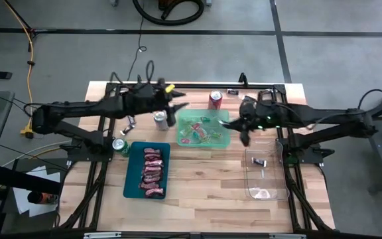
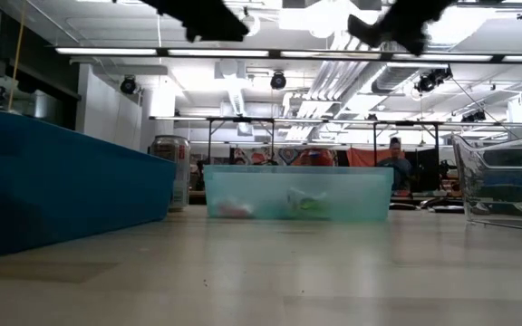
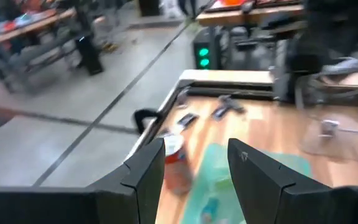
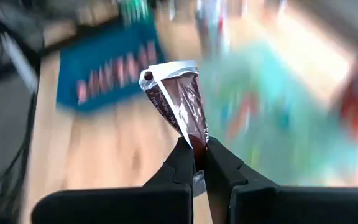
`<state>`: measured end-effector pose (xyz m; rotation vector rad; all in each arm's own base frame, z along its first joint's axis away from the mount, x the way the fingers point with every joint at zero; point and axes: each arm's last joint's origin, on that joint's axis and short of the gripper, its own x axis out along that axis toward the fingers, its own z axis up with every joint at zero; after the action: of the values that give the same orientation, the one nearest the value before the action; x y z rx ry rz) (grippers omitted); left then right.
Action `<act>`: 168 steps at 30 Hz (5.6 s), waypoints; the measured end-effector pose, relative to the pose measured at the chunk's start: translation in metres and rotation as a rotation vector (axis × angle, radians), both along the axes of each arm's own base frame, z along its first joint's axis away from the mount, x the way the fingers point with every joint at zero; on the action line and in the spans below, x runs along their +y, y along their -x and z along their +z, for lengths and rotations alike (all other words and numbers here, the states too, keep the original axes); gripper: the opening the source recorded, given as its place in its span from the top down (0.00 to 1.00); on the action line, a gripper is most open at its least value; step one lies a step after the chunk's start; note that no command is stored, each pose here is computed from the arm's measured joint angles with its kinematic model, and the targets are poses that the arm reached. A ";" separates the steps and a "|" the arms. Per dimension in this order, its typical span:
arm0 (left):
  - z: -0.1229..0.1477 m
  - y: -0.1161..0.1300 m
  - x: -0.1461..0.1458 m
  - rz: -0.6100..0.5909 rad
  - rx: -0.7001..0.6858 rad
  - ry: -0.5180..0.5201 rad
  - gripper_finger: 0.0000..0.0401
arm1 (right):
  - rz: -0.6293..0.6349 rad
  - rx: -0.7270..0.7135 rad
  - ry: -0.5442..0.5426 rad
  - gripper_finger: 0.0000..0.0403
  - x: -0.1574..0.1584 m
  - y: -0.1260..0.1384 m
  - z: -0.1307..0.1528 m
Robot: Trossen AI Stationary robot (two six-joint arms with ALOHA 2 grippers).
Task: Organize candy in baskets
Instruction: Put the white brown chocolate into the transparent bin
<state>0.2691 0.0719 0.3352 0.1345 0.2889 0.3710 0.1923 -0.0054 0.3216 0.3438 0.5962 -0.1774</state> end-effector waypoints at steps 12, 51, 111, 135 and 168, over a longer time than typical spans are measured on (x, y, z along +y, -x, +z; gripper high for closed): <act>0.006 0.027 0.035 0.174 -0.037 0.127 0.60 | 0.078 0.696 -0.514 1.00 0.091 0.061 -0.060; 0.002 0.028 0.035 0.166 0.034 0.061 0.60 | -0.214 0.849 -0.405 1.00 0.079 0.046 -0.149; -0.123 0.110 0.114 0.853 0.645 0.794 0.60 | -0.595 0.306 -0.113 0.39 -0.105 -0.044 0.006; -0.199 0.094 0.156 0.778 0.820 0.847 0.83 | -0.492 0.351 -0.080 0.39 -0.099 -0.047 0.003; 0.029 0.012 0.001 -0.368 -0.587 0.460 1.00 | 0.018 -0.509 0.075 0.40 -0.032 -0.135 0.055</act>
<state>0.2569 0.0730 0.3639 -0.3683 -0.2352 -0.0374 0.3274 -0.0369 0.3767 0.2956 0.0895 -0.0886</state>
